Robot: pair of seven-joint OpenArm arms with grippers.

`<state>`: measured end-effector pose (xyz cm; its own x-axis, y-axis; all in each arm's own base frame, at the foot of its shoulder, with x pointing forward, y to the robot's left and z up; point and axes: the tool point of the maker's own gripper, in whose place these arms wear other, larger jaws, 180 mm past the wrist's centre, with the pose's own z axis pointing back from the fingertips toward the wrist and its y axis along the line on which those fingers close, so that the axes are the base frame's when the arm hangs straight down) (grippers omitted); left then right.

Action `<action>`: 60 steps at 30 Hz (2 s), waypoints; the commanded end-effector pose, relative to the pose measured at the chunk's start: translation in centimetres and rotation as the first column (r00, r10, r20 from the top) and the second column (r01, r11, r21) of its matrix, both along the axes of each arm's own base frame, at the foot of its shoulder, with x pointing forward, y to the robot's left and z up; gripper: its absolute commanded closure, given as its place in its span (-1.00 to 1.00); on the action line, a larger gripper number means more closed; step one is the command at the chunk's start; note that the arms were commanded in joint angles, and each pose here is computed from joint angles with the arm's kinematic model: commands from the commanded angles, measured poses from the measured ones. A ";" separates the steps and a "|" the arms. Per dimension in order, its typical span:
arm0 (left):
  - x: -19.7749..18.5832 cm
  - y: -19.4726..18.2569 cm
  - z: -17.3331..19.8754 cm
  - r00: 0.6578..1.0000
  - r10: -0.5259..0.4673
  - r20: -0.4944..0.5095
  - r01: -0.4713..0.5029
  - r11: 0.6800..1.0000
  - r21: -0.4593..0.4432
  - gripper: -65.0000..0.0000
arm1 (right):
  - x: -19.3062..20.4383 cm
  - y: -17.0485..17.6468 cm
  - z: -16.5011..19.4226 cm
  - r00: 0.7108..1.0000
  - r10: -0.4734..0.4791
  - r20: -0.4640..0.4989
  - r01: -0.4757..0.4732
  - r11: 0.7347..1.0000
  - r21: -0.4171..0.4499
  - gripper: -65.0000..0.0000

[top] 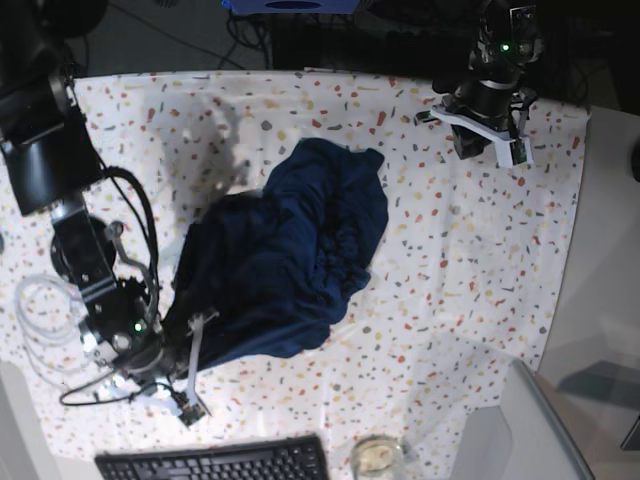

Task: Layout the t-shirt on the table in an organized manner, then fold the t-shirt properly
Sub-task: 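Drag the grasped shirt edge outward with the right gripper and release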

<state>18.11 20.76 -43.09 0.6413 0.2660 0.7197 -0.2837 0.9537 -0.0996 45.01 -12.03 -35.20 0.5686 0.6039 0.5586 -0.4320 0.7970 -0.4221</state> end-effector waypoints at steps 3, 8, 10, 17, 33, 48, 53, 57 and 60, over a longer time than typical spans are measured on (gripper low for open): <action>0.4 0.2 0.8 0.999 -0.001 0.034 0.001 1.000 0.006 0.81 | 4.1 -4.8 0.5 0.990 -0.128 0.058 0.124 0.990 0.067 0.98; -0.2 0.1 0.5 1.000 0.000 0.018 0.000 1.000 0.003 0.79 | 5.7 -9.5 -1.6 0.956 -0.294 -0.013 0.292 0.944 0.154 0.26; -0.2 0.1 0.6 1.000 0.000 0.020 0.000 1.000 0.002 0.74 | 5.7 -11.1 -1.1 0.951 -0.310 0.000 0.307 0.940 0.147 -0.27; -0.2 -0.1 0.6 1.000 0.002 0.021 -0.002 1.000 -0.003 0.05 | -2.7 -9.0 1.1 0.975 -0.205 0.090 0.190 0.970 0.153 -0.65; 4.5 -8.5 1.2 0.977 -0.185 0.103 0.195 0.976 -0.098 -0.30 | -12.9 -3.6 -8.6 0.923 -0.302 -0.237 0.371 0.859 0.352 -0.65; 3.7 -9.1 -1.5 0.968 -0.248 0.031 0.250 0.964 -0.095 -0.29 | -13.4 -5.3 -11.2 0.915 -0.206 -0.347 0.321 0.893 0.317 0.91; 1.1 -6.6 -0.8 0.954 -0.300 -0.008 0.299 0.954 -0.023 -0.29 | -16.8 -9.4 -9.4 0.928 -0.234 -0.290 0.298 0.933 0.201 1.00; -0.1 -5.5 -0.2 0.944 -0.330 -0.025 0.330 0.944 0.011 -0.29 | -18.9 -11.1 -8.7 0.931 -0.236 -0.276 0.282 0.949 0.139 1.00; -0.3 -5.4 0.1 0.941 -0.339 -0.026 0.339 0.941 0.018 -0.29 | -19.8 -12.5 -9.0 0.925 -0.244 -0.293 0.284 0.954 0.102 1.00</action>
